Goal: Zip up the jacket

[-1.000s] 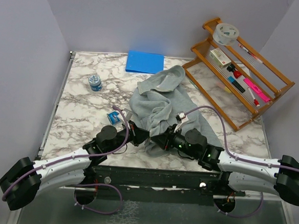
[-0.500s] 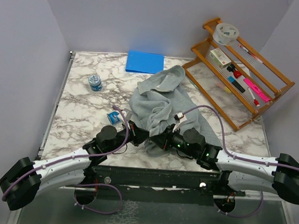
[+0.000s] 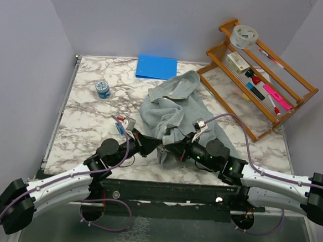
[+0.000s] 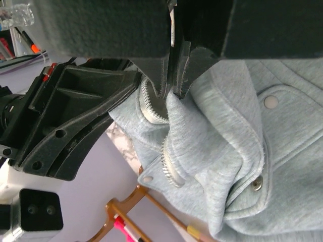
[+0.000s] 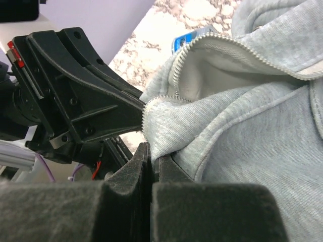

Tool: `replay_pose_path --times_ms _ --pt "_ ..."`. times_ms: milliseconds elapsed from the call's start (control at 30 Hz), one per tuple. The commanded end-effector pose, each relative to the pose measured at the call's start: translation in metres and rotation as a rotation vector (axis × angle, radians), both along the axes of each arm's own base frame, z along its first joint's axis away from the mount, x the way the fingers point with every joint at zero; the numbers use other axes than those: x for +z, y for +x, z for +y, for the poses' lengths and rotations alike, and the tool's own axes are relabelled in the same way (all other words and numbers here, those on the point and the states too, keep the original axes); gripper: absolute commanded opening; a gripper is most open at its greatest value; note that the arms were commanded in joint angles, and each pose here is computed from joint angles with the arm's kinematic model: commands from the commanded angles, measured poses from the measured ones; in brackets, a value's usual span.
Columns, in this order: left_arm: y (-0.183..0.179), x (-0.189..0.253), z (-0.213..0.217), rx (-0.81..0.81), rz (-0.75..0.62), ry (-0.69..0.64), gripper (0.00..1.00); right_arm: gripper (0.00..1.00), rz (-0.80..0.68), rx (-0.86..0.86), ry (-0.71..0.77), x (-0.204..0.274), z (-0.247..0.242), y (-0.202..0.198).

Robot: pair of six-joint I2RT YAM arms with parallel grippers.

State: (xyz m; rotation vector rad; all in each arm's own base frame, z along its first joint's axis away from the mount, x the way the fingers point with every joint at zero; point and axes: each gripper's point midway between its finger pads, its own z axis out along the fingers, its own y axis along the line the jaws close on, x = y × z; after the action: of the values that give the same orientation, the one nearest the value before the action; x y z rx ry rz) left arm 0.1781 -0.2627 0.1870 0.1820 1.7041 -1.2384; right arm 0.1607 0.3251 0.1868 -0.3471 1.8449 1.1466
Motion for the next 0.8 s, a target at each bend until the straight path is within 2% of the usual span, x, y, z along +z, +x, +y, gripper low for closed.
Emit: replay_pose_path --times_ms 0,100,267,467,633,767 --pt "0.003 0.028 0.011 0.058 -0.057 -0.095 0.0 0.0 -0.125 -0.005 0.042 0.033 -0.007 0.003" --pt "0.0 0.049 0.014 0.054 -0.099 -0.147 0.0 0.0 -0.171 -0.026 0.083 0.049 -0.013 0.004" --pt "-0.005 0.078 0.019 0.052 -0.159 -0.224 0.0 0.01 -0.229 -0.069 0.241 0.089 -0.023 0.005" --pt "-0.004 0.094 0.02 0.056 -0.163 -0.265 0.0 0.01 -0.229 0.028 0.281 0.109 -0.007 -0.007" --pt "-0.008 0.096 0.009 0.006 -0.147 -0.254 0.0 0.0 -0.159 0.038 0.237 0.104 -0.004 -0.008" --pt "-0.005 0.095 0.01 0.022 -0.125 -0.266 0.0 0.0 -0.139 0.031 0.268 0.101 -0.007 -0.01"
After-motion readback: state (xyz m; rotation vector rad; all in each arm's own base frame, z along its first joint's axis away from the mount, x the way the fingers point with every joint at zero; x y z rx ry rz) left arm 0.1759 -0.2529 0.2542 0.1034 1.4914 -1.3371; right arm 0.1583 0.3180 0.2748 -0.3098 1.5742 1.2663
